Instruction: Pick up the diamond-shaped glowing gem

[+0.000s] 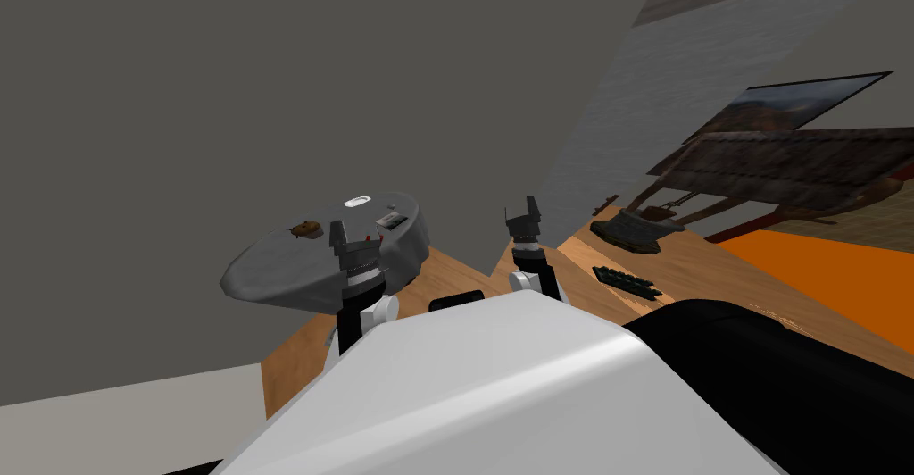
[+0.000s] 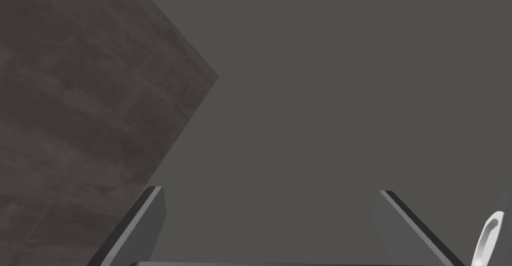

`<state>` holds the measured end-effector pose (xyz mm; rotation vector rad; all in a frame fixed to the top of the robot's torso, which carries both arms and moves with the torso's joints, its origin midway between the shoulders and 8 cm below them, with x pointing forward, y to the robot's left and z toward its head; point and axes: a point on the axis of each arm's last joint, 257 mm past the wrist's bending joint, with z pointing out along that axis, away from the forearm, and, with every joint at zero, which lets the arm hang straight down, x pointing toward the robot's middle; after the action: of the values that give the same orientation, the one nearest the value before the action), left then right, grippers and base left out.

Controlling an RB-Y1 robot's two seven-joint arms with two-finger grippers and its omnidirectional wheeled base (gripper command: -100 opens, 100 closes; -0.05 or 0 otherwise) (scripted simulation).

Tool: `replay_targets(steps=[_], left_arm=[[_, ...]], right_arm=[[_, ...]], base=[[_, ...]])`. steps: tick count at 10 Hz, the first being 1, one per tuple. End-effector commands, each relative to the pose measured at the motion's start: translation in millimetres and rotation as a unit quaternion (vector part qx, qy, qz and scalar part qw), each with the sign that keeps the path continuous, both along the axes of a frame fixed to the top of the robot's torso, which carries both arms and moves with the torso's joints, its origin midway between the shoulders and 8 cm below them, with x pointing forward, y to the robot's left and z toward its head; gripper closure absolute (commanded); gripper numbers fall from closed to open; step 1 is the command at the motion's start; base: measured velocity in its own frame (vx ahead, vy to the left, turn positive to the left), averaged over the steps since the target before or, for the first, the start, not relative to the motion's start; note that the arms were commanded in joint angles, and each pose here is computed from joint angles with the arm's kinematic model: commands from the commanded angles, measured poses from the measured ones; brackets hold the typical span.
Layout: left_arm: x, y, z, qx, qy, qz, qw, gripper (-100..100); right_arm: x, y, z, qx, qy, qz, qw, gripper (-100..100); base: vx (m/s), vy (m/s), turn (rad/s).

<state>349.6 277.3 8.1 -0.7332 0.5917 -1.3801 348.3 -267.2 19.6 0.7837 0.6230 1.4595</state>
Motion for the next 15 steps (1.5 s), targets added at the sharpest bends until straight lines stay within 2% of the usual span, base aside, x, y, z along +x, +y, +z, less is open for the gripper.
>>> replay_targets(steps=[1, 7, 8, 10, 11, 13, 14, 15], left_arm=[[2, -0.3, 0, 0.007, 0.005, -0.009, 0.9999, -100], [16, 8.6, 14, 0.003, 0.030, -0.061, 0.9977, -100], [17, 8.7, 13, 0.002, 0.033, -0.061, 0.9976, -100], [21, 13.2, 24, -0.008, 0.039, -0.082, 0.9958, -100], [23, 13.4, 22, -0.008, 0.044, -0.082, 0.9956, -100], [26, 17.3, 35, -0.020, 0.049, -0.105, 0.9931, -100], [29, 17.8, 31, -0.022, 0.057, -0.105, 0.9926, -100], [31, 19.6, 38, -0.030, 0.061, -0.116, 0.9909, -100]], right_arm=[[0, 0, 0, 0.000, 0.000, 0.000, 1.0000, 0], [0, 0, 0, 0.000, 0.000, 0.000, 1.0000, 0], [0, 0, 0, 0.000, 0.000, 0.000, 1.0000, 0], [0, 0, 0, 0.000, 0.000, 0.000, 1.0000, 0], [0, 0, 0, 0.000, 0.000, 0.000, 1.0000, 0], [0, 0, 0, 0.000, 0.000, 0.000, 1.0000, 0], [0, 0, 0, 0.000, 0.000, 0.000, 1.0000, 0], [0, 0, 0, 0.000, 0.000, 0.000, 1.0000, 0]], base=[[0.000, 0.000, 0.000], [-0.017, -0.014, 0.005], [-0.021, -0.017, 0.003], [-0.024, -0.015, 0.008], [-0.022, -0.011, 0.003], [-0.026, -0.019, 0.009], [-0.024, -0.013, 0.005], [-0.021, -0.007, 0.009]])
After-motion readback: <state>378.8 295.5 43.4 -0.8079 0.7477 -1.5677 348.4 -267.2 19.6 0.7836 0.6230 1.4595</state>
